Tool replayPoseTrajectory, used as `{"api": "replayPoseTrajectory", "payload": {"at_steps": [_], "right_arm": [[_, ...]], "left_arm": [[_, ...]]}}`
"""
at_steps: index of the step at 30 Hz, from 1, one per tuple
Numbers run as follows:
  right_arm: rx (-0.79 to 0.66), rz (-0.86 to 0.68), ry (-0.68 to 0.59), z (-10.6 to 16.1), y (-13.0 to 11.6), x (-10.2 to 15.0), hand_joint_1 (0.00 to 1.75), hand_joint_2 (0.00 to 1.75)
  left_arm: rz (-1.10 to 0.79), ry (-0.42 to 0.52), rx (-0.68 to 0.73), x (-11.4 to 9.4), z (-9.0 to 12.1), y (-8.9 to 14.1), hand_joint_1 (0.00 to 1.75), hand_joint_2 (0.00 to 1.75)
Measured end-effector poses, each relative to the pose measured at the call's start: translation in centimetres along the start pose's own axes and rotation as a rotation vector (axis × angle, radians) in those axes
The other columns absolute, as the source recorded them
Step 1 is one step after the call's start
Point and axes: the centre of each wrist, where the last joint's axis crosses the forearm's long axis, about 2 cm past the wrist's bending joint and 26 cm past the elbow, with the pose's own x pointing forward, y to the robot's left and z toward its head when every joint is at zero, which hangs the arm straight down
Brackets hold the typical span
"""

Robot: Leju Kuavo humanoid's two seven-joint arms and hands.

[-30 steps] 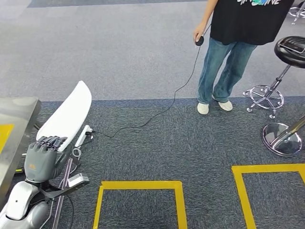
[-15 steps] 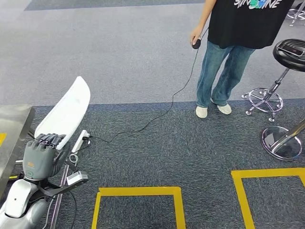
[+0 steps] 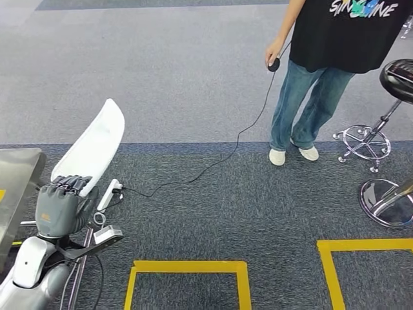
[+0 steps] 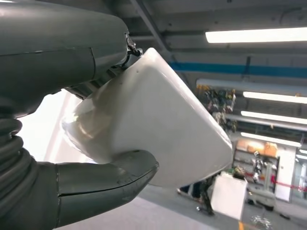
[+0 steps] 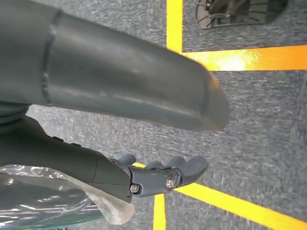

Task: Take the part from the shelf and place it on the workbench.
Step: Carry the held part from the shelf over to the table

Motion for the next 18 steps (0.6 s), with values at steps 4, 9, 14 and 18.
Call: {"api": "replayPoseTrajectory", "payload": {"at_steps": [4,9,14,18], "right_arm": [[0.001,-0.001,0.003,0.06,0.09,-0.12,0.00,0.00],[0.000,-0.001,0.001,0.04,0.07,-0.03,0.00,0.00],[0.002,0.001,0.001,0.03,0.06,-0.02,0.00,0.00],[0.004,0.008,0.002,0.03,0.05,-0.04,0.00,0.00]], "left_arm": [[0.009,0.005,-0.002,0.05,0.01,-0.04,1.75,1.75],[0.014,0.009,-0.002,0.06,-0.11,-0.06,1.75,1.75],[0.020,0.013,-0.020,0.01,-0.04,-0.17,1.75,1.75],[0.022,0.016,-0.028,-0.03,0.04,-0.25,1.75,1.75]]}}
